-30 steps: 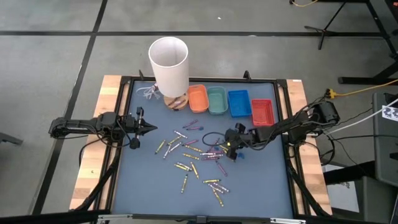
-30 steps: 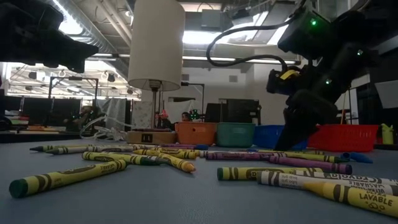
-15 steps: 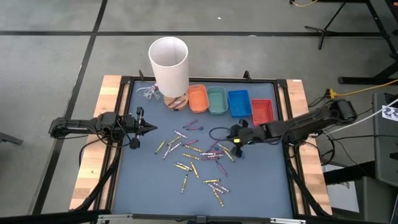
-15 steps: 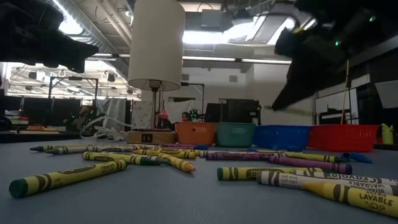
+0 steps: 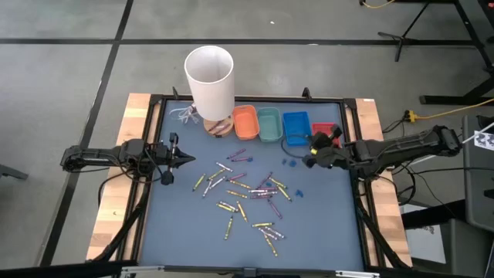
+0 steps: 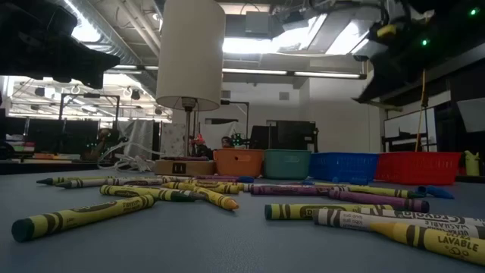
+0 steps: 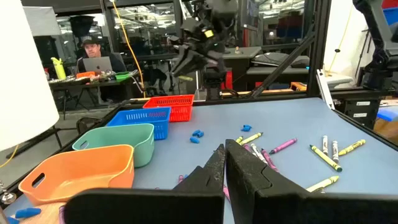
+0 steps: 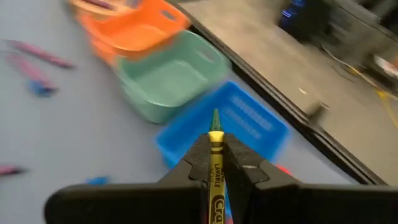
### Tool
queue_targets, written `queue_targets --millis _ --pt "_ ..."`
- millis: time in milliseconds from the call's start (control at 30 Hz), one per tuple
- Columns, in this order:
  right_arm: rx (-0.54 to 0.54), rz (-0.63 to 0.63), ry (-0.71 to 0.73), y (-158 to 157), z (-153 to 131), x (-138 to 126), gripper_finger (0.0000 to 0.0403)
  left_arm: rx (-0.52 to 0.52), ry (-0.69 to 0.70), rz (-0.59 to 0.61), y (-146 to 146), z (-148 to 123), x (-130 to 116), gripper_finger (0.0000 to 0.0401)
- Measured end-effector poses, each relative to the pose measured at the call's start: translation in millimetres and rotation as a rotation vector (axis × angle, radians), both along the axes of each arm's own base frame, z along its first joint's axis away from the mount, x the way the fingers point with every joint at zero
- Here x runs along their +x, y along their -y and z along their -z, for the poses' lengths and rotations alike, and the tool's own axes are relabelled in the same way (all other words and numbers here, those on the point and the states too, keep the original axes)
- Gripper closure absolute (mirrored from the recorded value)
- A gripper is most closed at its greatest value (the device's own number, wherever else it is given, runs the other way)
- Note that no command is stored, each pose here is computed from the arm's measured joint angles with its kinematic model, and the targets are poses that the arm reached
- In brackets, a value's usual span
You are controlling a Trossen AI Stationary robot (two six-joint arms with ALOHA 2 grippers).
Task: Sort crayons
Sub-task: Put the green crayon into the orange bin
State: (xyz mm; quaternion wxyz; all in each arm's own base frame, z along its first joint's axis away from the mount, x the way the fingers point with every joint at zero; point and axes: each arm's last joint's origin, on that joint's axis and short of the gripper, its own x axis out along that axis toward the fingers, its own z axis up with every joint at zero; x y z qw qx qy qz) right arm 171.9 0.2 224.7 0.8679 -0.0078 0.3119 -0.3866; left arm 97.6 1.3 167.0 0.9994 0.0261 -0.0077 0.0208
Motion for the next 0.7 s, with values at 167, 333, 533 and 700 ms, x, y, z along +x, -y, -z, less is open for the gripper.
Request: queue_targets --millis 167,333,533,700 --pt "0.023 0.161 -0.057 20 6 -8 0.0380 0.000 0.000 0.000 0 0 0 0.0401" --pt "0.054 0.312 -0.069 41 10 -13 0.0380 0.000 0.000 0.000 0 0 0 0.0401" --pt "0.129 0.378 -0.069 56 11 -17 0.0380 0.000 0.000 0.000 0 0 0 0.0401" --pt "0.198 0.380 -0.065 62 13 -18 0.0380 0.000 0.000 0.000 0 0 0 0.0401"
